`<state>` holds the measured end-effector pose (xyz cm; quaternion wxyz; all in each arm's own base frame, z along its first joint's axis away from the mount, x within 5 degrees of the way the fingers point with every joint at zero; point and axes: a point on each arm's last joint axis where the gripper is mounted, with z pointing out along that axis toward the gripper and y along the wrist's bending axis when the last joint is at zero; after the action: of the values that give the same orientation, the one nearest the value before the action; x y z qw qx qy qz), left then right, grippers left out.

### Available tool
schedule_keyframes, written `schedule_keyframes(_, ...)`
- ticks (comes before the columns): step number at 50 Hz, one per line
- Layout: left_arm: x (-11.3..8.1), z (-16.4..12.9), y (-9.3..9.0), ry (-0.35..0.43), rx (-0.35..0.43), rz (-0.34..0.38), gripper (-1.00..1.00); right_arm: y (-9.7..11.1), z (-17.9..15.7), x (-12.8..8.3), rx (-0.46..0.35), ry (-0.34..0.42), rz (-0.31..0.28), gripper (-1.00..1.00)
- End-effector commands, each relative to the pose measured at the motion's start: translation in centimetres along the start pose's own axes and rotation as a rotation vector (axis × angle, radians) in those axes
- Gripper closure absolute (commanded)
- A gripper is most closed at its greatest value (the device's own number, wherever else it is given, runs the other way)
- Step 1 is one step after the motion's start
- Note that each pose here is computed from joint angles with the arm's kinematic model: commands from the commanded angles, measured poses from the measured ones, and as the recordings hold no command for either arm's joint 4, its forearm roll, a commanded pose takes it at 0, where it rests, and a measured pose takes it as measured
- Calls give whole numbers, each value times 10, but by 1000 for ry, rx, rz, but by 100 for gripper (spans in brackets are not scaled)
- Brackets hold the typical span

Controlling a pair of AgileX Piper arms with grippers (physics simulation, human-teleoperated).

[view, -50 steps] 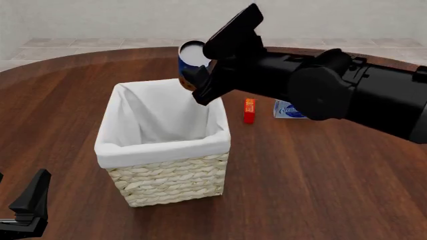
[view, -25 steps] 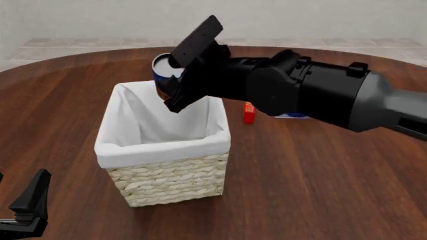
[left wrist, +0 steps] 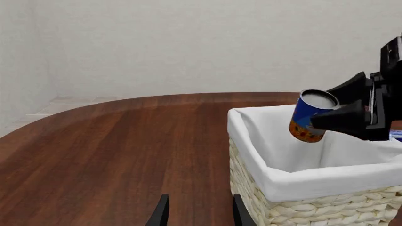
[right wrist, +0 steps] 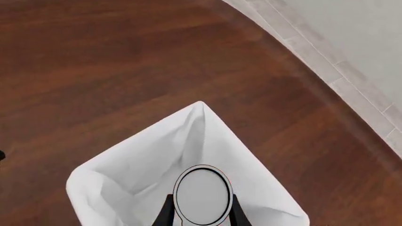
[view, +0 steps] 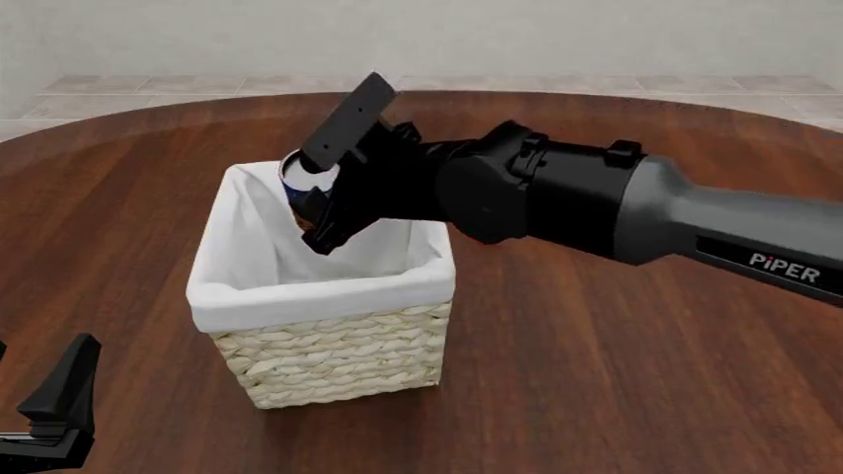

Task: Pick up the alphabet soup and put it in the basket.

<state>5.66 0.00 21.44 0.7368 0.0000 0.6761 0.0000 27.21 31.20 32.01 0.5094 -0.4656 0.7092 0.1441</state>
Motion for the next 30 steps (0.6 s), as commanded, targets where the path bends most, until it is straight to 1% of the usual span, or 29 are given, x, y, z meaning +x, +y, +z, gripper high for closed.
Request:
schedule_keyframes(1,0,0,0,0,0,0,-100,2,8,0,-6,17,4,100)
schedule_keyframes(12,0,0,0,0,0,0,-100,8,16,5,-27,48,-6,100)
schedule_keyframes(21,0,0,0,0,0,0,-100,9,26,15,-32,84,-13,100)
schedule_keyframes(30,0,0,0,0,0,0,-100,8,31,19,-34,101,-11,100)
